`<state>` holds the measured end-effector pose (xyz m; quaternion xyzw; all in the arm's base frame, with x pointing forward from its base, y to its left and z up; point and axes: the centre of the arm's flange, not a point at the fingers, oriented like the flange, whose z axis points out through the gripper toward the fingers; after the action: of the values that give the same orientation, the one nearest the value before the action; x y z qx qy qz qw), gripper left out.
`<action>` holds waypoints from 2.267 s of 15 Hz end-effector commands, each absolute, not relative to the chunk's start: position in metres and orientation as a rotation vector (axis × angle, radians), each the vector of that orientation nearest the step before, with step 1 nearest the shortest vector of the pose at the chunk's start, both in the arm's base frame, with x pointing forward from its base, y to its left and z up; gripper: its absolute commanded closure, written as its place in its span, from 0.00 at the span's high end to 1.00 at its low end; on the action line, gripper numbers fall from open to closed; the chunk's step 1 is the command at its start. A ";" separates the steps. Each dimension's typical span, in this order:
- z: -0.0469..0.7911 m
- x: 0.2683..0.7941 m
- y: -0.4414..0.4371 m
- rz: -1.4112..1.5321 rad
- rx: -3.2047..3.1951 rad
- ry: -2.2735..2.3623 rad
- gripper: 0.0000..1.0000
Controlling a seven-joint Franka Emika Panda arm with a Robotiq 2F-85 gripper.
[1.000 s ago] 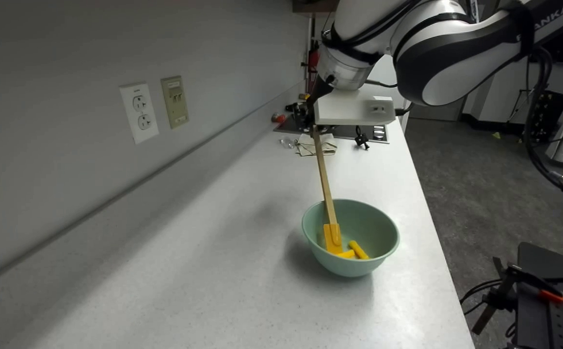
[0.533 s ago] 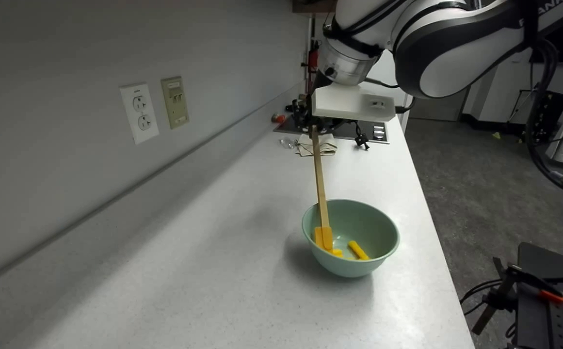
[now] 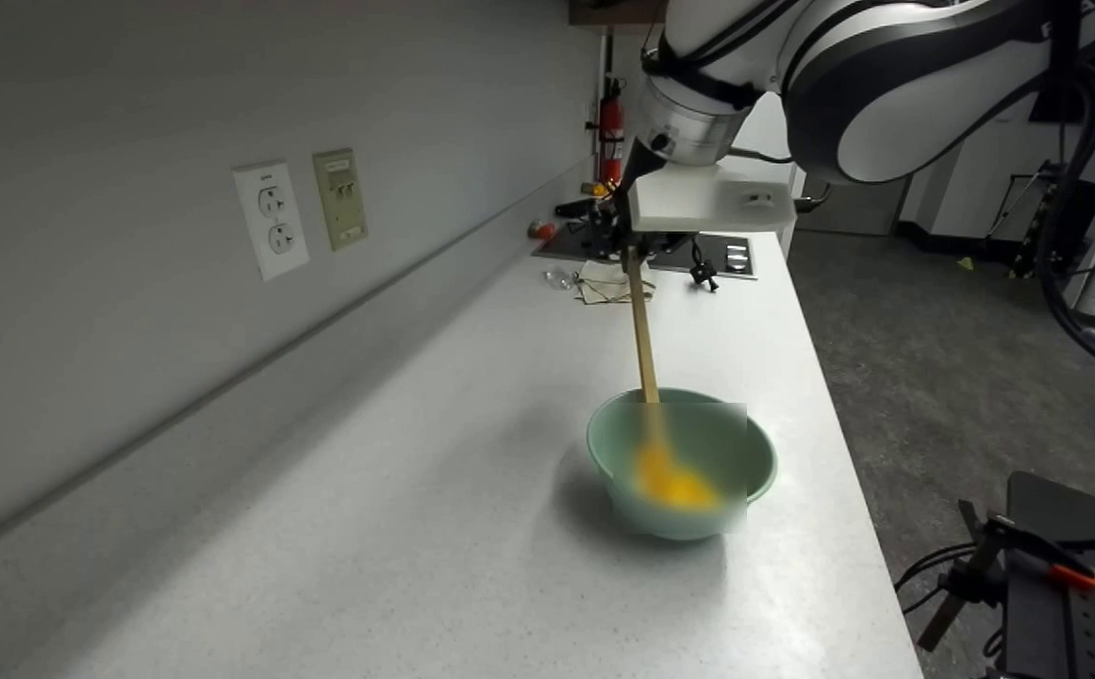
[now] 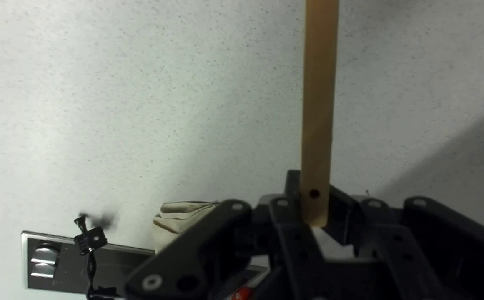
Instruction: Use the wooden spoon to mix in the bowl
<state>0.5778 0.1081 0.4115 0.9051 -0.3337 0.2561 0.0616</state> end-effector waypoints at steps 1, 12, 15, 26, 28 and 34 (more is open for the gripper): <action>0.410 0.560 0.104 0.670 2.759 -0.972 0.02; 0.416 0.569 0.093 0.793 2.668 -1.106 0.02; 0.420 0.568 0.091 0.842 2.628 -1.091 0.02; 0.412 0.568 0.102 0.784 2.666 -1.126 0.02; 0.413 0.567 0.100 0.793 2.651 -1.079 0.02; 0.422 0.559 0.096 0.752 2.598 -1.015 0.02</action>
<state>0.5645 0.0947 0.4099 0.8919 -0.3511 0.2606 0.1157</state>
